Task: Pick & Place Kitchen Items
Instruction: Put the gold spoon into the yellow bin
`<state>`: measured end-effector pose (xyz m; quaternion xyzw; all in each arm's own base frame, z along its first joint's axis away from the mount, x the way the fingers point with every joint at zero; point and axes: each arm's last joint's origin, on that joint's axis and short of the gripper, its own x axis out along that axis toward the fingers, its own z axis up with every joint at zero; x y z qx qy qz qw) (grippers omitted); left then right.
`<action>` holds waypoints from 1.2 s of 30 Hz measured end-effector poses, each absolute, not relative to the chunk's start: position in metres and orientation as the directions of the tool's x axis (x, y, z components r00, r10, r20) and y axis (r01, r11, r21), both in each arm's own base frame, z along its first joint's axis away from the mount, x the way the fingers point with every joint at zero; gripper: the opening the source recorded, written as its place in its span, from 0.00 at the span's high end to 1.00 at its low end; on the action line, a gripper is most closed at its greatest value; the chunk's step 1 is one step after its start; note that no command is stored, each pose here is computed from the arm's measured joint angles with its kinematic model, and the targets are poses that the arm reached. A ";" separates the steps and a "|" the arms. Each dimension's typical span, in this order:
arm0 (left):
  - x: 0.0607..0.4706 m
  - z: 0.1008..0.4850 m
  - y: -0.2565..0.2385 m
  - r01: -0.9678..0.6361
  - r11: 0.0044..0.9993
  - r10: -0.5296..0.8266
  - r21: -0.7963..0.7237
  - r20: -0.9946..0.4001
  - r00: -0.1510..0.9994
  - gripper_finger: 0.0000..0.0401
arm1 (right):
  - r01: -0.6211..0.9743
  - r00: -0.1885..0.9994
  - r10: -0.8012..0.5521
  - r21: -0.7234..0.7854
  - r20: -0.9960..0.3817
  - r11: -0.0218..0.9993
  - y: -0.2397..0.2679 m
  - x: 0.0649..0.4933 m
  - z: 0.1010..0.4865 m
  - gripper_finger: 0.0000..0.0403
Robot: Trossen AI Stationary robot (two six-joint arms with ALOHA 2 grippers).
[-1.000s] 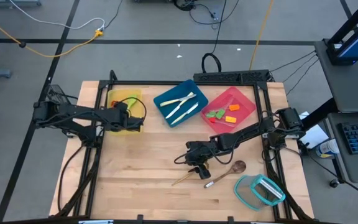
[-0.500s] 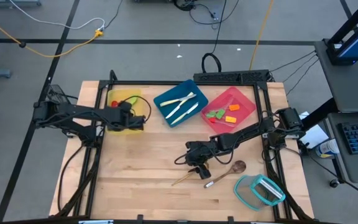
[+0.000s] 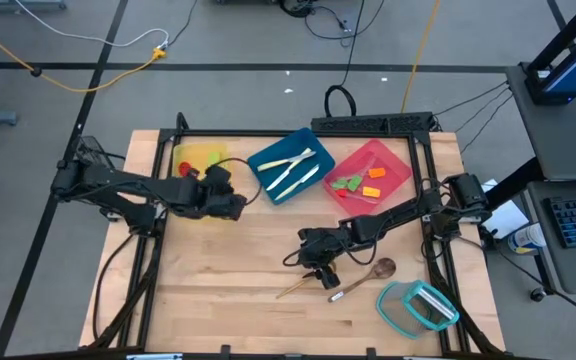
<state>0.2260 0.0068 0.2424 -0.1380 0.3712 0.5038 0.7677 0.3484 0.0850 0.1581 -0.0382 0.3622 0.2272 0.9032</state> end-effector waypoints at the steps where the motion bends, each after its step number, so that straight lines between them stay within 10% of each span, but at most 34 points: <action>1: 0.228 0.243 0.003 -0.869 0.470 0.675 0.155 -0.697 0.241 0.76 | -0.444 0.644 0.388 0.091 -0.659 0.892 0.086 0.347 0.156 0.51; 13: 0.234 0.247 -0.026 -0.819 0.564 0.669 0.106 -0.640 0.378 0.76 | -0.488 0.753 0.453 0.057 -0.477 0.871 0.095 0.312 0.123 0.51; 36: 0.233 0.247 -0.029 -0.820 0.564 0.677 0.103 -0.627 0.386 0.75 | -0.454 0.708 0.400 0.058 -0.581 0.889 0.098 0.319 0.092 0.60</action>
